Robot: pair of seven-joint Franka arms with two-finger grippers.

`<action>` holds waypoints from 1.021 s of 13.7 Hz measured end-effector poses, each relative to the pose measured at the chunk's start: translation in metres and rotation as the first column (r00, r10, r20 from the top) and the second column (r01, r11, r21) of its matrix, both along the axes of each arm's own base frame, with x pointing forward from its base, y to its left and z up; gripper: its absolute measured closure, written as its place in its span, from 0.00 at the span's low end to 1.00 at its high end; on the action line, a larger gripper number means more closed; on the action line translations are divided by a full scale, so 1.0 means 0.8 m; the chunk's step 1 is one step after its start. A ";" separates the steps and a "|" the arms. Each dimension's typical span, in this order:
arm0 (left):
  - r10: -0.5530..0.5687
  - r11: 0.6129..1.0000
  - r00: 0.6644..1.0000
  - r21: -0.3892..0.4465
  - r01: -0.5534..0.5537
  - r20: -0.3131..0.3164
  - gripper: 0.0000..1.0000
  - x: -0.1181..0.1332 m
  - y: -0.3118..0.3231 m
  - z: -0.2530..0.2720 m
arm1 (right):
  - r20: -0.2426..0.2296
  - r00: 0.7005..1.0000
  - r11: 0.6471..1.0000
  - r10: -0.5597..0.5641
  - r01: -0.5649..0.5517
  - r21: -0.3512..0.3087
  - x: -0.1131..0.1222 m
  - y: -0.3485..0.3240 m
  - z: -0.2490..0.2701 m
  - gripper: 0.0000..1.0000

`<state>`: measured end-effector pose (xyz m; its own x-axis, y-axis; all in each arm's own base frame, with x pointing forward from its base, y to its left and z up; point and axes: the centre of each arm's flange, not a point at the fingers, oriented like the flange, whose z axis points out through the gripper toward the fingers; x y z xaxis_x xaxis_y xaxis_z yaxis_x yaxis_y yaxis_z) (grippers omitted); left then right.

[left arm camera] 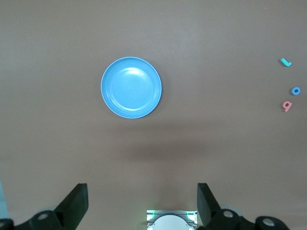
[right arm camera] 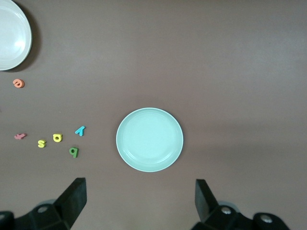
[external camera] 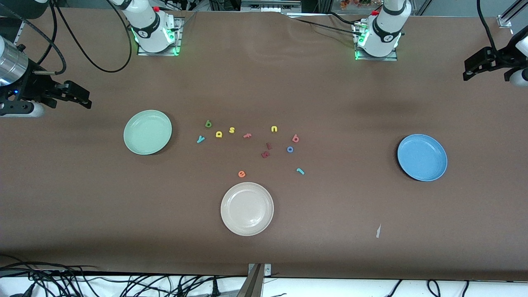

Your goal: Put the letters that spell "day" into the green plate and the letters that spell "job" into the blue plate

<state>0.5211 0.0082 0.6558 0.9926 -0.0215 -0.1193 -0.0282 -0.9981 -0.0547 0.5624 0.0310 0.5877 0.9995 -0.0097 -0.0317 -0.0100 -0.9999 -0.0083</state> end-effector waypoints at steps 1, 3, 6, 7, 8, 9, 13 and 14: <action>0.011 1.000 1.000 -0.012 -0.011 -0.001 0.00 0.000 0.006 0.000 | 0.000 1.000 1.000 0.000 0.000 0.000 0.000 0.000 0.000 0.00; 0.027 0.999 1.000 -0.024 -0.027 -0.002 0.00 0.000 0.016 -0.001 | -0.001 1.000 1.000 0.000 0.000 0.000 0.000 0.000 0.000 0.00; 0.028 0.999 1.000 -0.024 -0.028 -0.003 0.00 0.000 0.016 -0.002 | -0.001 1.000 1.000 0.000 0.000 0.000 0.000 0.000 0.000 0.00; 0.028 0.999 1.000 -0.025 -0.028 -0.003 0.00 0.000 0.016 -0.002 | -0.001 1.000 1.000 0.000 0.000 0.000 0.000 0.000 0.000 0.00; 0.027 0.999 1.000 -0.025 -0.027 -0.003 0.00 0.000 0.016 -0.002 | -0.001 1.000 1.000 0.000 0.000 0.000 0.000 0.000 0.000 0.00; 0.027 0.999 1.000 -0.025 -0.027 -0.003 0.00 0.000 0.016 -0.002 | -0.001 1.000 1.000 0.000 0.000 0.000 0.000 0.000 0.000 0.00; 0.023 0.999 1.000 -0.025 -0.023 -0.003 0.00 0.000 0.013 -0.002 | -0.001 1.000 1.000 0.000 0.000 0.000 0.000 0.000 -0.001 0.00; 0.017 1.000 1.000 -0.026 -0.017 -0.003 0.00 0.000 0.009 -0.002 | -0.001 1.000 1.000 0.000 0.000 0.000 0.000 0.000 -0.001 0.00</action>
